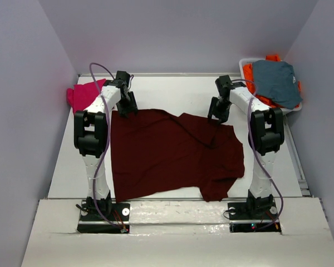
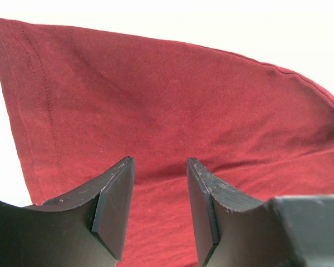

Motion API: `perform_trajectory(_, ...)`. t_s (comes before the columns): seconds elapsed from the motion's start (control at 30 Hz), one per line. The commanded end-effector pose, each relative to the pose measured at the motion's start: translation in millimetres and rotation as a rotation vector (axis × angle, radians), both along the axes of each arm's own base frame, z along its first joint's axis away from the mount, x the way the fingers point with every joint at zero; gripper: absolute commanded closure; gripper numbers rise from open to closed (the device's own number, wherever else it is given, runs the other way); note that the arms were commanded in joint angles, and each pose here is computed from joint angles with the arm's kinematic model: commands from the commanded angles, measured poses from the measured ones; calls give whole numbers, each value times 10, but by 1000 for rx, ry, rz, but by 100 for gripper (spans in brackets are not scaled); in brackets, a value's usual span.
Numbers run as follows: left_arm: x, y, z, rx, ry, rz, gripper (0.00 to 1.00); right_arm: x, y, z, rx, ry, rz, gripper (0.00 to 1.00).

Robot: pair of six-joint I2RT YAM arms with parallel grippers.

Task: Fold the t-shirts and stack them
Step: Fold the tshirt

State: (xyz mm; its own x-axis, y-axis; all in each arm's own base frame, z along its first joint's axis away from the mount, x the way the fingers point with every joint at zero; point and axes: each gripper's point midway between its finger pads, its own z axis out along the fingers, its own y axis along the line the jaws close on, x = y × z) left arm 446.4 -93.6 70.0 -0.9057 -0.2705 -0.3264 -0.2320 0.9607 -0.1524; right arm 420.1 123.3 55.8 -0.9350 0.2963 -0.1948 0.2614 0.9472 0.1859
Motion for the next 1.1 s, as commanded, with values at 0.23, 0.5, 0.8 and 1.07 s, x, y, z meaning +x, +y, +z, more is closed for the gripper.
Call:
perform_trajectory(0.23, -9, 63, 317, -9, -61, -1, 47, 317, -281, 119, -77, -85, -102, 47)
perform_trajectory(0.5, -17, 64, 294, -8, -55, -1, 47, 335, -466, 241, -100, -107, -150, 46)
perform_trajectory(0.8, -26, 63, 271, -9, -49, -2, 47, 346, -402, 88, -49, -79, -137, 47)
perform_trajectory(1.07, -23, 63, 248, -8, -46, -2, 47, 358, -329, 51, -12, -68, -128, 48)
